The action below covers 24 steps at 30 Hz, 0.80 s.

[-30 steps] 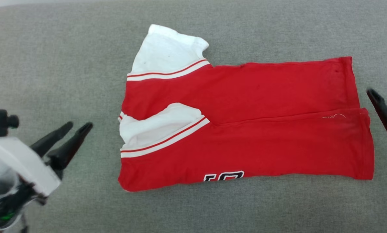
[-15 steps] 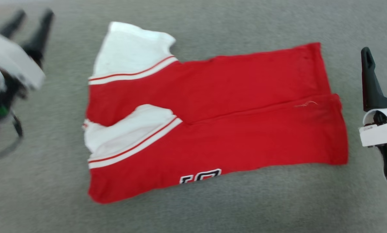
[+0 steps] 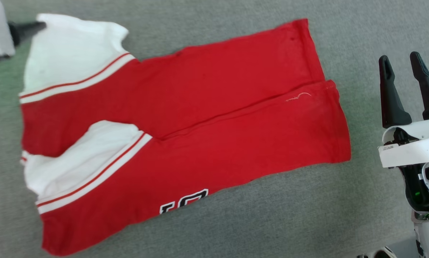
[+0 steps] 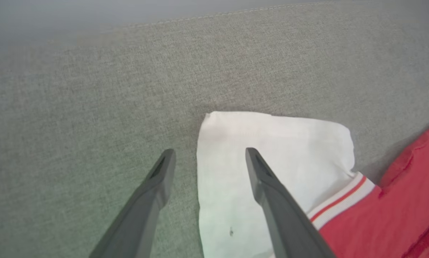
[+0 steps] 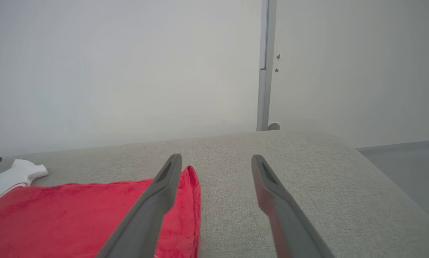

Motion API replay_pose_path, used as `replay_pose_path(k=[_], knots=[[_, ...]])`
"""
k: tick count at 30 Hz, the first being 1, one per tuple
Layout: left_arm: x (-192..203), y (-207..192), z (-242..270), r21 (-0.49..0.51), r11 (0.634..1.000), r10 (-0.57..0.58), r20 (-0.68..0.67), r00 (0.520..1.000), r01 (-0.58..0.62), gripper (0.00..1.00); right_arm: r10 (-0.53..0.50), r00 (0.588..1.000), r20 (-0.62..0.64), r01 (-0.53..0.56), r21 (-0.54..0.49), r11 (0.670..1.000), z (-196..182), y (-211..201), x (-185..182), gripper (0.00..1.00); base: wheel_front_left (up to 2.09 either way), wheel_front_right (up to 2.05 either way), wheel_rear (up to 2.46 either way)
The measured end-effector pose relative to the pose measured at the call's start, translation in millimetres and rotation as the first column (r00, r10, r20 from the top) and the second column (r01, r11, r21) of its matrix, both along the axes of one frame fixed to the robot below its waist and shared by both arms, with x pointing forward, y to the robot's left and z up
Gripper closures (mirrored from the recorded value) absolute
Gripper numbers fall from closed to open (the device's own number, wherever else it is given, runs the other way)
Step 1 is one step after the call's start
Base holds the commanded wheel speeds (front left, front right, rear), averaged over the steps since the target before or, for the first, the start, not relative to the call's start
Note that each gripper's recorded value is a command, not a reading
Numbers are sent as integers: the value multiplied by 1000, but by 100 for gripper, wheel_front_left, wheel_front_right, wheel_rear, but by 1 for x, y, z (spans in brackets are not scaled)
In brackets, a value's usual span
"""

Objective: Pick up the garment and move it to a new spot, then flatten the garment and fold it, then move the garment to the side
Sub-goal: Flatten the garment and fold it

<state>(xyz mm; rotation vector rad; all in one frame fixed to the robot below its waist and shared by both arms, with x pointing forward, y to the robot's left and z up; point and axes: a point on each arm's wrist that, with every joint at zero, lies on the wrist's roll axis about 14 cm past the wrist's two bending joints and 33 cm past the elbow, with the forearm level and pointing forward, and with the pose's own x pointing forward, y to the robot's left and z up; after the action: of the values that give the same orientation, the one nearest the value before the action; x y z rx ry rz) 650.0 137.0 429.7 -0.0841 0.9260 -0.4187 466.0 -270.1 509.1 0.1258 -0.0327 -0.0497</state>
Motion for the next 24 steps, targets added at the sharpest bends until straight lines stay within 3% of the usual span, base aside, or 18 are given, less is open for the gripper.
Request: replay_pose_path(k=[11,12,13,14,20,24], knots=[[10,-10,-43,22,1000,-18,-127,992,21,0,-19,998,-60,18,-15,1000,-24,-8,2,0,0,0,0],[9,-12,-43,-5,1000,-14,-148,989,13,20,-19,998,-63,18,-17,1000,-25,-9,3,0,0,0,0],[9,-14,-42,-29,1000,-9,-165,986,5,64,-17,997,-69,16,-18,1000,-25,-9,4,0,0,0,0],[7,-15,-42,-46,999,-8,-178,984,0,99,-12,997,-70,10,-22,1000,-25,-8,5,0,0,0,0],[2,-21,-39,-68,997,-33,-190,981,21,100,89,992,-92,-93,-41,995,-12,11,33,0,0,0,0],[1,-22,-39,-71,997,-41,-183,982,28,100,187,948,-259,-216,-89,972,-26,28,58,0,0,0,0]])
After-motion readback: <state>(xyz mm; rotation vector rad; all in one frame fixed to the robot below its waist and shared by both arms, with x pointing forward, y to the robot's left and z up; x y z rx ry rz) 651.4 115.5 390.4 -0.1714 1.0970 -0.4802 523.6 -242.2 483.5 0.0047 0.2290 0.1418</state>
